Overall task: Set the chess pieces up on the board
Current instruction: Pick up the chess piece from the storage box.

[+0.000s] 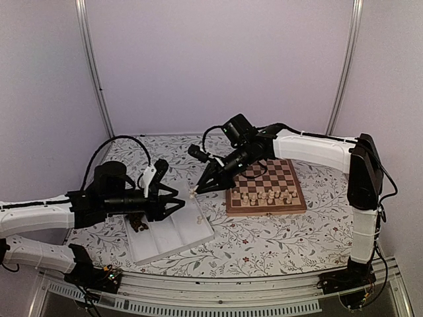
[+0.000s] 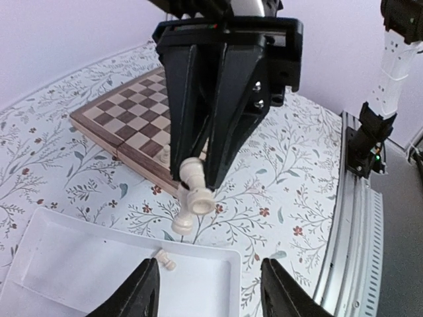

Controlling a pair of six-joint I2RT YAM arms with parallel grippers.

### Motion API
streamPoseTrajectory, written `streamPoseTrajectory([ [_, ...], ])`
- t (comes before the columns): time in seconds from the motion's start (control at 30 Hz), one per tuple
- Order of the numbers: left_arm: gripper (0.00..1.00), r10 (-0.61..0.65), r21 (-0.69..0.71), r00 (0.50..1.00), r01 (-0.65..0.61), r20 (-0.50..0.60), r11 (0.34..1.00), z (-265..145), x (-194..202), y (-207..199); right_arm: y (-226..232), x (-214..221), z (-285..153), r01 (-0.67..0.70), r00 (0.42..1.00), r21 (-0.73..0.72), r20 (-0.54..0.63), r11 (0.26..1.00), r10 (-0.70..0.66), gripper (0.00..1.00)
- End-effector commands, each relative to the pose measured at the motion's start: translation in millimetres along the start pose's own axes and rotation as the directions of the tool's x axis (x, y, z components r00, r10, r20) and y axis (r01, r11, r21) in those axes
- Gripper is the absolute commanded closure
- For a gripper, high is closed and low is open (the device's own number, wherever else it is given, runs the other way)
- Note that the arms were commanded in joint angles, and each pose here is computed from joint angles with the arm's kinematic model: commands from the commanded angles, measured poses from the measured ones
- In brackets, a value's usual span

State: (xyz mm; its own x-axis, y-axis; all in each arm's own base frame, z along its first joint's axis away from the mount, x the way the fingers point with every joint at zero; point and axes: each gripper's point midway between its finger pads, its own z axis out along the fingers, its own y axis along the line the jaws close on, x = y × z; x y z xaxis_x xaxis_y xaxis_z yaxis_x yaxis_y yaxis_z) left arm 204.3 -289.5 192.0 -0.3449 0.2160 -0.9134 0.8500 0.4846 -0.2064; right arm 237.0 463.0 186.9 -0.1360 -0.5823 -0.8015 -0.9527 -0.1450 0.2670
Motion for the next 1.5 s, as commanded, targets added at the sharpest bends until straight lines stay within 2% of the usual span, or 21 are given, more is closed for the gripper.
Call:
streamPoseTrajectory([
  [0.0, 0.46, 0.036, -0.112, 0.961, -0.005, 0.274, 0.994, -14, -35, 13, 27, -27, -15, -0.027, 0.994, -0.123, 0.100, 0.992, 0.039, 0.94],
  [0.3, 0.44, 0.088, -0.021, 0.942, -0.086, 0.325, 0.996, 0, -28, -2, 38, -38, -25, -0.012, 0.990, -0.156, 0.134, 0.988, 0.033, 0.94],
  [0.57, 0.48, 0.124, 0.091, 0.948, -0.156, 0.294, 0.983, 23, -28, -22, 38, -39, -28, -0.001, 0.991, -0.137, 0.136, 0.991, 0.020, 0.94],
  [0.7, 0.58, 0.129, 0.106, 0.949, -0.165, 0.287, 0.981, 27, -28, -24, 37, -37, -27, -0.002, 0.991, -0.132, 0.132, 0.991, 0.020, 0.94],
  [1.0, 0.88, 0.125, 0.133, 0.961, -0.162, 0.246, 0.978, 34, -27, -27, 34, -36, -30, -0.003, 0.991, -0.111, 0.132, 0.994, 0.018, 0.93],
  [1.2, 0.96, 0.086, 0.140, 0.987, -0.105, 0.138, 0.984, 43, -12, -23, 22, -33, -46, -0.007, 0.990, -0.049, 0.141, 0.999, 0.013, 0.94],
  [1.33, 0.97, 0.035, 0.147, 0.999, -0.032, -0.014, 0.989, 54, 7, -20, 10, -23, -68, -0.022, 0.989, 0.021, 0.150, 1.000, 0.018, 0.94],
  [1.47, 0.97, -0.011, 0.179, 0.986, 0.042, -0.168, 0.983, 64, 30, -25, -2, -5, -91, -0.055, 0.987, 0.084, 0.155, 0.995, 0.041, 0.94],
])
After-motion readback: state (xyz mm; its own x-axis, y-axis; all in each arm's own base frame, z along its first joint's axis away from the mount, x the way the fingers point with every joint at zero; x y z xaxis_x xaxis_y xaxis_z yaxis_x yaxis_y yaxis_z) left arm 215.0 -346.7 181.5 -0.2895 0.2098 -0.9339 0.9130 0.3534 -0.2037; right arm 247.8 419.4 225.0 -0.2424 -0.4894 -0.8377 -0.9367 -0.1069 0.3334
